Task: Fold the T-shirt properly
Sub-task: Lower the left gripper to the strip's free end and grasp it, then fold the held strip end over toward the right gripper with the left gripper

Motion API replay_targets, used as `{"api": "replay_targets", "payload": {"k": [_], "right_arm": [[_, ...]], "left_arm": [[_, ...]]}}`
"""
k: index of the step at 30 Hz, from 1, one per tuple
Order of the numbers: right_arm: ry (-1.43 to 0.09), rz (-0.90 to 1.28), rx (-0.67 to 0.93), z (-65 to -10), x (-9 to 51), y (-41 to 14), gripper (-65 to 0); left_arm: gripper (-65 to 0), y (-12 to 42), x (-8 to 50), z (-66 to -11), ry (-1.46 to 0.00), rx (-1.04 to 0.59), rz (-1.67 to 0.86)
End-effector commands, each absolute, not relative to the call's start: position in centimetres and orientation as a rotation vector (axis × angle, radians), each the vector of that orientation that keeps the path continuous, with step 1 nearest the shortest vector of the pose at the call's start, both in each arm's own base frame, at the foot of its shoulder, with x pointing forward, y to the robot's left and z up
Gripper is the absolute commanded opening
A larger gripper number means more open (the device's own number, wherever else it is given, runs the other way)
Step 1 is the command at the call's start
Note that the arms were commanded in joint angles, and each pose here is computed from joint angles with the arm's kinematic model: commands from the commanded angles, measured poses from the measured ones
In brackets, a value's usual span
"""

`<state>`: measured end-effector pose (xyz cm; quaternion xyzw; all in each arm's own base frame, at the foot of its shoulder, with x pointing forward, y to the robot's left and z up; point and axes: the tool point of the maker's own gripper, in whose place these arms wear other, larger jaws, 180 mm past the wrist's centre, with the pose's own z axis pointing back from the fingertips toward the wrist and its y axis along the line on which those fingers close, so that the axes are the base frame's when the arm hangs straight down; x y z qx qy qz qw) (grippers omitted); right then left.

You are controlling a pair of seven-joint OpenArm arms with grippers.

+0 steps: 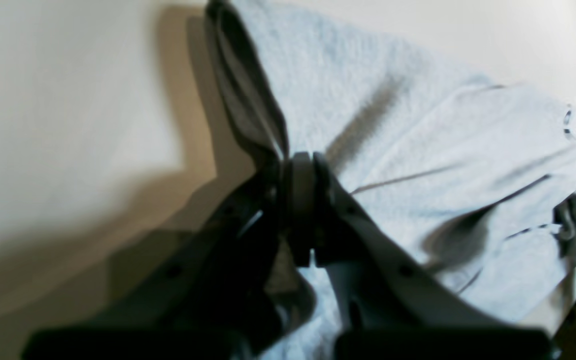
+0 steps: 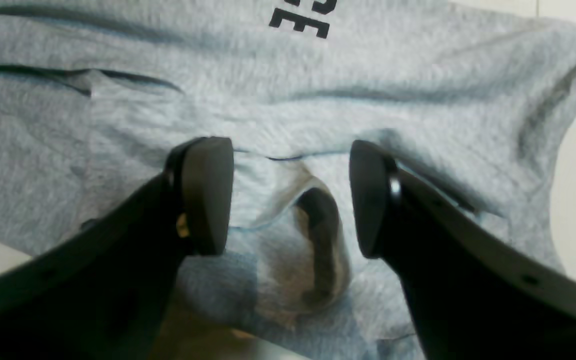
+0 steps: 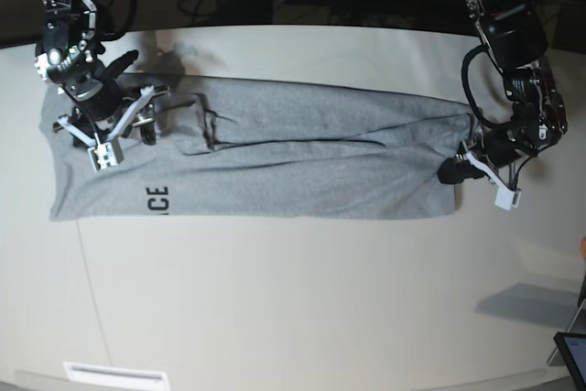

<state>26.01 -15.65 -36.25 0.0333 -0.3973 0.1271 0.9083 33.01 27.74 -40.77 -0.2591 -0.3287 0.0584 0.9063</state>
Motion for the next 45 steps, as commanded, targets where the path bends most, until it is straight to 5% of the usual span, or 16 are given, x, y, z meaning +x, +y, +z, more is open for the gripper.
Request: {"api": "replay_targets", "payload": {"k": [1,26,45], "right_arm": [[-0.865,0.268,0.066,-35.2,26.7,-15.7,-29.7],[-0.847,0.255,0.064,-35.9,26.6,-16.1,-29.7],[-0.842,0.258,0.065,-36.0,26.6,-16.1,-29.7]], "left_arm": [[-65.0,28.8,33.2,-40.3,-0.672,-0.493,0.106],[-65.0,20.1,35.3,-31.6,-0.824,-0.454,-0.228],[-65.0,7.7,34.2,-31.9,-0.852,-0.748,-0.183]]}}
